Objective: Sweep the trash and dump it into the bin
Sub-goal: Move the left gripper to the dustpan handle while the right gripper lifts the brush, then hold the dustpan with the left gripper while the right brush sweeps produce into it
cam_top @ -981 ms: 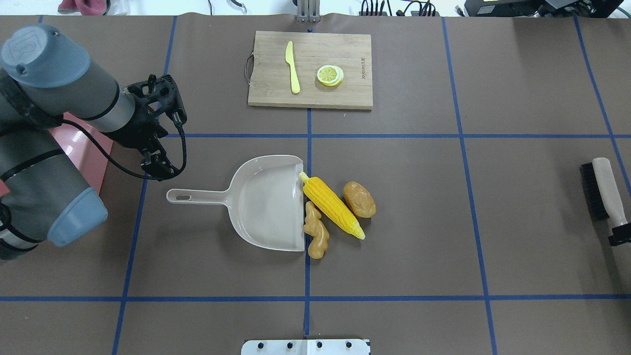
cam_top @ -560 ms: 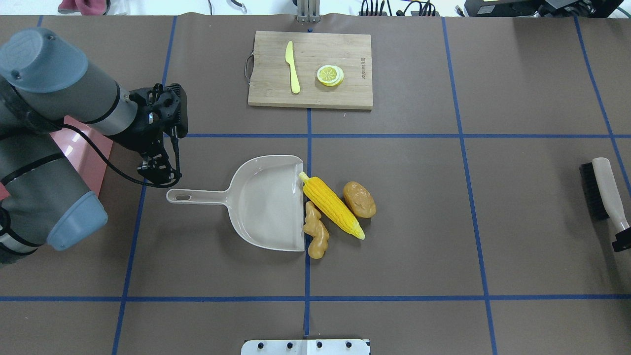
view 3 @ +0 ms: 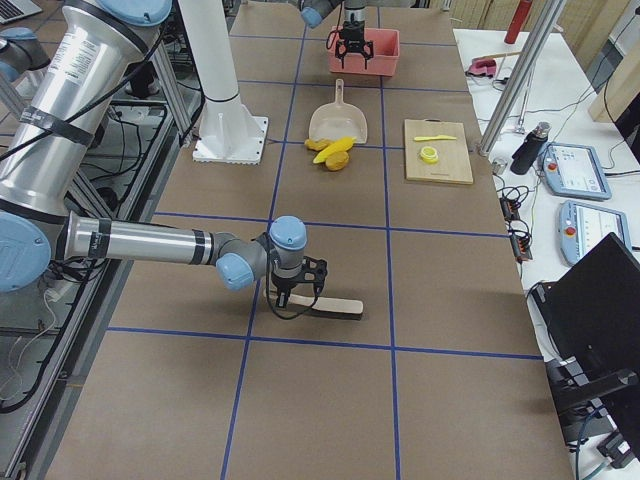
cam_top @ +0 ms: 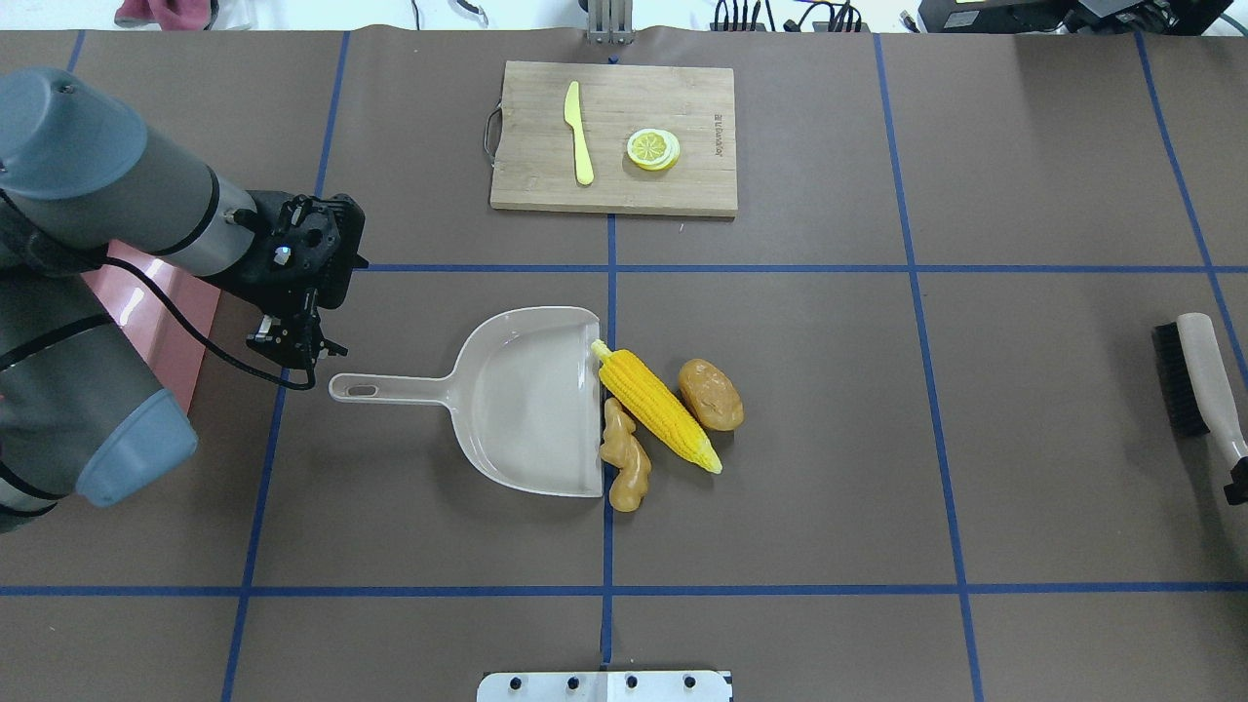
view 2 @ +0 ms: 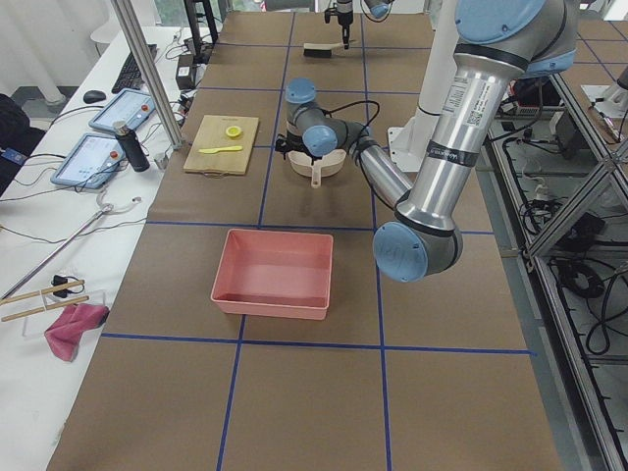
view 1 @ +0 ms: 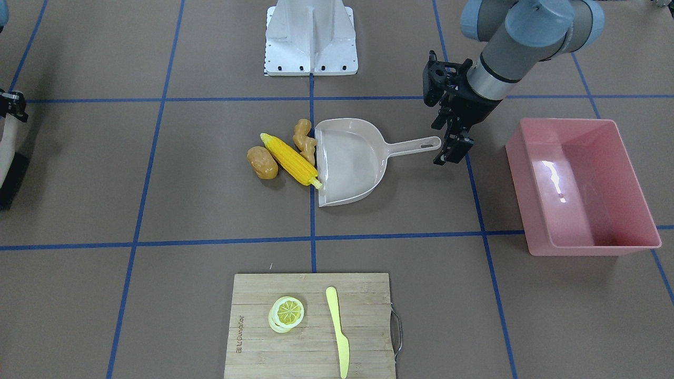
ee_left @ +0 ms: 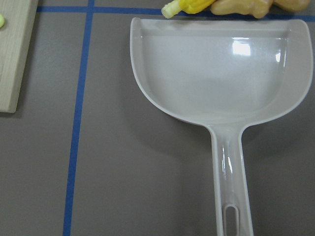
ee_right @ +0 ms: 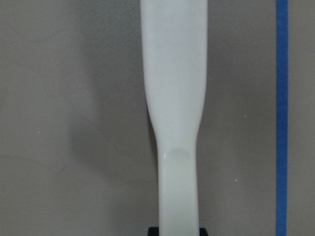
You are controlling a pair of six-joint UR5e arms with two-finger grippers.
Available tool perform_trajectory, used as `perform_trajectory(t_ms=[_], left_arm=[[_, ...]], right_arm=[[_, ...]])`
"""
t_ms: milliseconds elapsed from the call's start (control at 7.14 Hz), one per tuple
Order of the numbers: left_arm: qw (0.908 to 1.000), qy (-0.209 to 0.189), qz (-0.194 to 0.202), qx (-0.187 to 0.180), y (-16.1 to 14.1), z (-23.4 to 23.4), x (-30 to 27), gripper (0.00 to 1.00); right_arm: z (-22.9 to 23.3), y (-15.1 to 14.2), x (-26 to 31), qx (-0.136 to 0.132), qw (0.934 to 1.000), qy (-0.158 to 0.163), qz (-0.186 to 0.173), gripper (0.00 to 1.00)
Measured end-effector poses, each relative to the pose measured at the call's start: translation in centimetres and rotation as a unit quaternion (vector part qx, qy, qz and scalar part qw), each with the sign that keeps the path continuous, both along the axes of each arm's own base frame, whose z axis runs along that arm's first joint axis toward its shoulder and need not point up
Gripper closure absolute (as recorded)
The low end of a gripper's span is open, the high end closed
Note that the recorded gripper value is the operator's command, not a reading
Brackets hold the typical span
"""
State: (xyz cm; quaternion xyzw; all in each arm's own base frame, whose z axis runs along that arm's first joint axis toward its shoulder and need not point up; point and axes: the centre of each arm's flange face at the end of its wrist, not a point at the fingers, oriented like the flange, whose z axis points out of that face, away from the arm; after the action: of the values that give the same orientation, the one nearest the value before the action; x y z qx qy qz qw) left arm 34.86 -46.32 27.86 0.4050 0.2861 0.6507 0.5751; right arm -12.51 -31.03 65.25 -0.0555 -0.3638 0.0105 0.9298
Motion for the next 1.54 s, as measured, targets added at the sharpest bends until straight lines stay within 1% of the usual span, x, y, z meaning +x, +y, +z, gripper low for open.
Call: perform_trajectory(t_ms=[140, 280, 560, 700, 840, 981, 1261, 1401, 1541], left_arm=[[1.0, 0.007, 0.001, 0.0, 0.0, -0.3, 0.3, 0.02], [0.9998, 0.014, -0.004, -0.012, 0.0, -0.4, 0.5, 0.02], [0.998, 0.04, -0.02, -0.045, 0.1, 0.6, 1.9, 0.05], [0.9972, 0.053, -0.018, -0.049, 0.0, 1.8, 3.2, 0.05], [0.9963, 0.065, -0.015, -0.054, 0.0, 2.7, 4.0, 0.05], [0.9945, 0.08, -0.006, -0.067, 0.2, 3.0, 4.4, 0.05], [0.9893, 0.112, 0.017, -0.091, 0.7, 3.9, 5.2, 0.03], [0.9872, 0.126, 0.03, -0.093, 1.3, 4.6, 6.2, 0.03], [0.9849, 0.143, 0.041, -0.088, 1.9, 5.5, 7.3, 0.03]], right_arm=[[-1.5, -0.1, -0.6, 0.003, 0.9999, -0.012, -0.007, 1.0], [-4.5, -0.4, -1.9, 0.006, 0.9995, -0.024, -0.018, 1.0], [-13.2, -1.7, -6.1, 0.0, 0.9989, -0.034, -0.032, 1.0], [-17.1, -2.2, -9.7, -0.007, 0.9984, -0.044, -0.035, 1.0], [-21.1, -2.5, -13.9, -0.02, 0.9976, -0.055, -0.036, 1.0], [-25.3, -3.0, -18.1, -0.029, 0.9973, -0.058, -0.035, 1.0], [-33.7, -4.0, -25.4, -0.027, 0.9981, -0.038, -0.041, 1.0], [-35.6, -3.9, -27.7, -0.024, 0.9982, -0.028, -0.047, 1.0], [-36.2, -3.3, -29.7, -0.024, 0.9979, -0.021, -0.056, 1.0]])
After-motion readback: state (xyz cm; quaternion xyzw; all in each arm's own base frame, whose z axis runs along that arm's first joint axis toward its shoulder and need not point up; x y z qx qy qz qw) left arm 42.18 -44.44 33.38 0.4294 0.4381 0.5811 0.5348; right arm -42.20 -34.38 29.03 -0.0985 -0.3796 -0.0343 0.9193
